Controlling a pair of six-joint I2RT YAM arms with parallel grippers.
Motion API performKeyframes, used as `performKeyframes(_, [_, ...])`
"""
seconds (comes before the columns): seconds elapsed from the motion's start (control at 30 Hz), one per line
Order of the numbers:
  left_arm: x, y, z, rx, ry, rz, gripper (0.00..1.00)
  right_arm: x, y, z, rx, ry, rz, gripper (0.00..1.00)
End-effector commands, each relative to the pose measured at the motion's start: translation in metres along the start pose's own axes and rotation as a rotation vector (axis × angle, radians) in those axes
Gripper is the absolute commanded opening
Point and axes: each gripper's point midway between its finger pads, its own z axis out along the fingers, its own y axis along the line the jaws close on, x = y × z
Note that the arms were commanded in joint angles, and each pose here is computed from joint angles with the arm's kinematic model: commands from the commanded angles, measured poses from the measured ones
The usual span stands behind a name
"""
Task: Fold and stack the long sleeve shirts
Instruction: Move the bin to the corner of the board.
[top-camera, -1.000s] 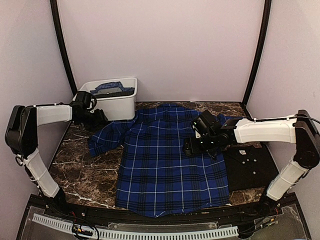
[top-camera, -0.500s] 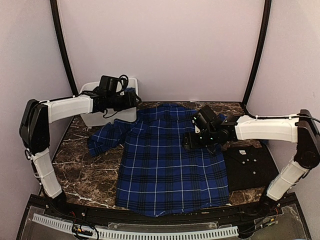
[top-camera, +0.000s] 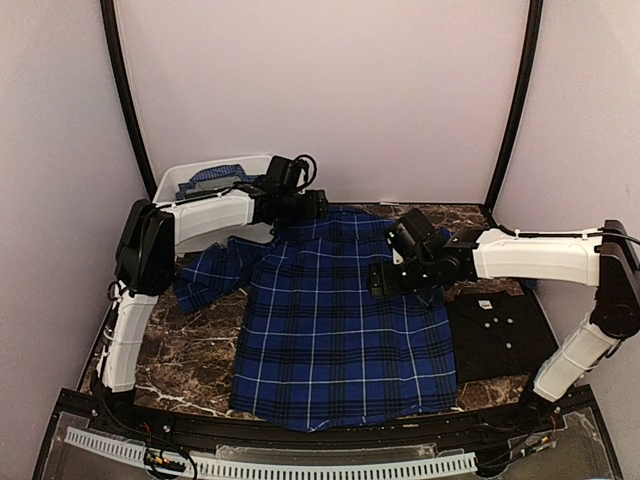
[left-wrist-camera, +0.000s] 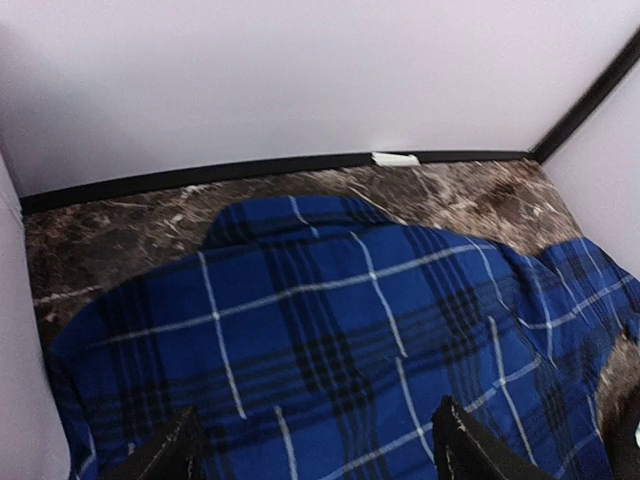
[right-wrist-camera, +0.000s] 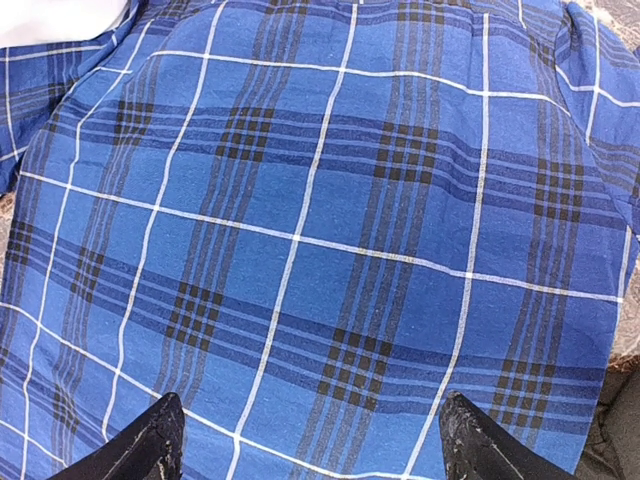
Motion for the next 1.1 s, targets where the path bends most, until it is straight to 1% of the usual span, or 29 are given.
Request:
performKeyframes(0.0, [-0.02, 0.059, 0.009, -0.226, -0.038, -0.053, 0.78, -0.017, 0.003, -0.014, -0.019, -0.046, 0.032, 0.85])
performKeyframes(0.03, [-0.027, 0.073, 0.008, -0.257, -0.05, -0.073, 0.78, -0.016, 0.003, -0.015, -0.021, -0.045, 0.034, 0.85])
performKeyframes(0.17, [-0.024, 0.115, -0.001, -0.35, -0.027, -0.122, 0.78, -0.008, 0.003, -0.013, -0.037, -0.028, 0.041, 0.85])
performKeyframes(0.2, [-0.031, 0.118, -0.007, -0.347, -0.043, -0.129, 0.78, -0.004, 0.003, -0.012, -0.041, -0.017, 0.04, 0.85])
performKeyframes(0.23, [-0.024, 0.13, -0.008, -0.36, -0.026, -0.135, 0.77, -0.001, 0.003, -0.009, -0.045, -0.009, 0.038, 0.85])
performKeyframes(0.27, [-0.032, 0.131, -0.015, -0.35, -0.048, -0.136, 0.77, 0.003, 0.003, -0.006, -0.048, 0.005, 0.036, 0.85])
performKeyframes(0.3, [-0.026, 0.141, -0.015, -0.355, -0.032, -0.139, 0.77, 0.007, 0.004, -0.004, -0.054, 0.019, 0.032, 0.85])
performKeyframes(0.33, [-0.032, 0.142, -0.02, -0.352, -0.043, -0.138, 0.78, 0.011, 0.004, 0.0, -0.055, 0.034, 0.029, 0.85])
performKeyframes(0.5, [-0.032, 0.163, -0.025, -0.339, -0.021, -0.15, 0.78, 0.034, 0.004, 0.016, -0.058, 0.093, 0.017, 0.86])
performKeyframes(0.67, [-0.032, 0.159, -0.021, -0.29, -0.011, -0.14, 0.78, 0.05, 0.007, 0.038, -0.087, 0.12, 0.027, 0.86])
performKeyframes(0.73, [-0.031, 0.152, -0.019, -0.249, -0.006, -0.135, 0.78, 0.042, 0.012, 0.046, -0.093, 0.102, 0.018, 0.86])
performKeyframes(0.83, [-0.032, 0.138, -0.016, -0.186, -0.002, -0.117, 0.77, 0.009, 0.019, 0.048, -0.094, 0.034, 0.009, 0.85])
performKeyframes(0.93, [-0.031, 0.116, -0.015, -0.132, 0.005, -0.074, 0.77, -0.029, 0.024, 0.052, -0.171, -0.047, 0.049, 0.84])
performKeyframes(1.07, [-0.04, 0.086, -0.021, -0.08, -0.018, -0.031, 0.79, -0.072, 0.022, 0.066, -0.239, -0.106, 0.085, 0.83])
